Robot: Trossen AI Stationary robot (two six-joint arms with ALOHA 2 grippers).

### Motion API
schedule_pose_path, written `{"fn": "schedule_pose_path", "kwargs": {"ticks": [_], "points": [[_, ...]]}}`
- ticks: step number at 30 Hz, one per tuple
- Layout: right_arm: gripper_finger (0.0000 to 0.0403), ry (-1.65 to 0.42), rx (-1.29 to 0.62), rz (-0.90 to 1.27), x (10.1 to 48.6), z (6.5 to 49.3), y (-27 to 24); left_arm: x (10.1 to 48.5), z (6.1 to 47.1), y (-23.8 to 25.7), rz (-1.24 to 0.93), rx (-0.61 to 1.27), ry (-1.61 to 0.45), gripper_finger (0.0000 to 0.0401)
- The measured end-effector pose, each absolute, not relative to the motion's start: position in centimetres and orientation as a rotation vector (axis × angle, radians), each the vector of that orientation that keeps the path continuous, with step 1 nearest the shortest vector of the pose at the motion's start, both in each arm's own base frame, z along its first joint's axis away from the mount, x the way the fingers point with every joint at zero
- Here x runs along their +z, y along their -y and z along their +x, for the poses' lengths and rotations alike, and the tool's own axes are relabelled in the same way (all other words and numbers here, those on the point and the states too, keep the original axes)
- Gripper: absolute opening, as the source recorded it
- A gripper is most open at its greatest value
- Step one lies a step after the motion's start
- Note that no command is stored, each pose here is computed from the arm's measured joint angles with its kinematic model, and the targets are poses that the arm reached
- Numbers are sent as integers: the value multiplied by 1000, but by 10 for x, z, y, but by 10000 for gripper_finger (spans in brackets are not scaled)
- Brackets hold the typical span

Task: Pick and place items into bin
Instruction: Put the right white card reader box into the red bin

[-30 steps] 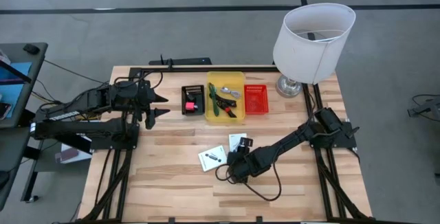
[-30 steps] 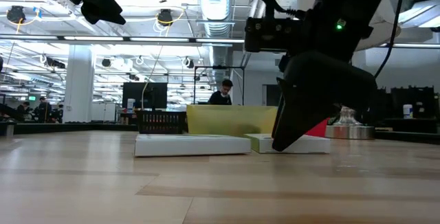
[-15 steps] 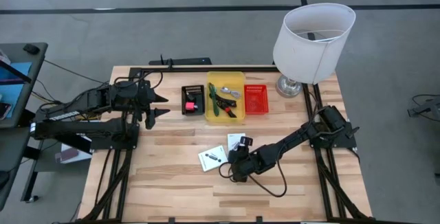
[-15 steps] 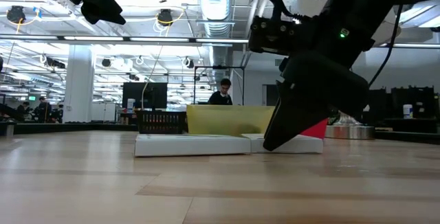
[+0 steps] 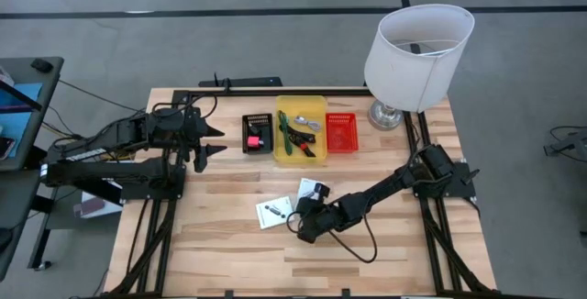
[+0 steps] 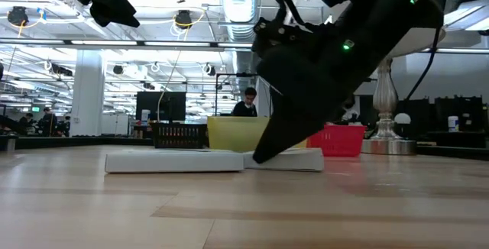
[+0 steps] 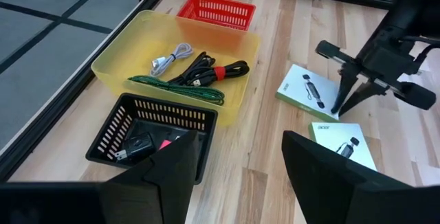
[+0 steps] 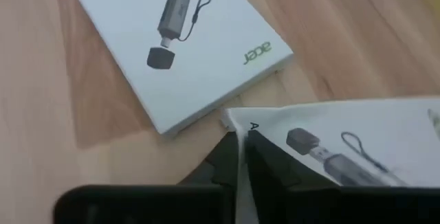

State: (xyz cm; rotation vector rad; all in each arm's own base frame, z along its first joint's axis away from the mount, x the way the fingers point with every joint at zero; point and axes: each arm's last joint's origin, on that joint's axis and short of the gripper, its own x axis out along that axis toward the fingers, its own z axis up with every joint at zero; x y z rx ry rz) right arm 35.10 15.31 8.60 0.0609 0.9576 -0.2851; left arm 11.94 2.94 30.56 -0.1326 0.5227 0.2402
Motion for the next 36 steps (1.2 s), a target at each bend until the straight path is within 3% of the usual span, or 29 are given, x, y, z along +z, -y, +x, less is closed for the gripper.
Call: {"fn": "schedule_pose_path", "kwargs": {"ticks": [4, 11, 22, 36], "points": [[6, -941, -303, 137, 84, 351, -159, 306, 119, -29, -133, 240, -523, 206], [1, -899, -367, 90, 78, 345, -170, 306, 119, -29, -133, 240, -522, 206], [0, -1197, -502, -111, 131, 318, -171, 306, 119, -29, -132, 240, -522, 206], [1, -1265, -558, -240, 177, 322, -173, 305, 119, -29, -132, 240, -523, 206]]}}
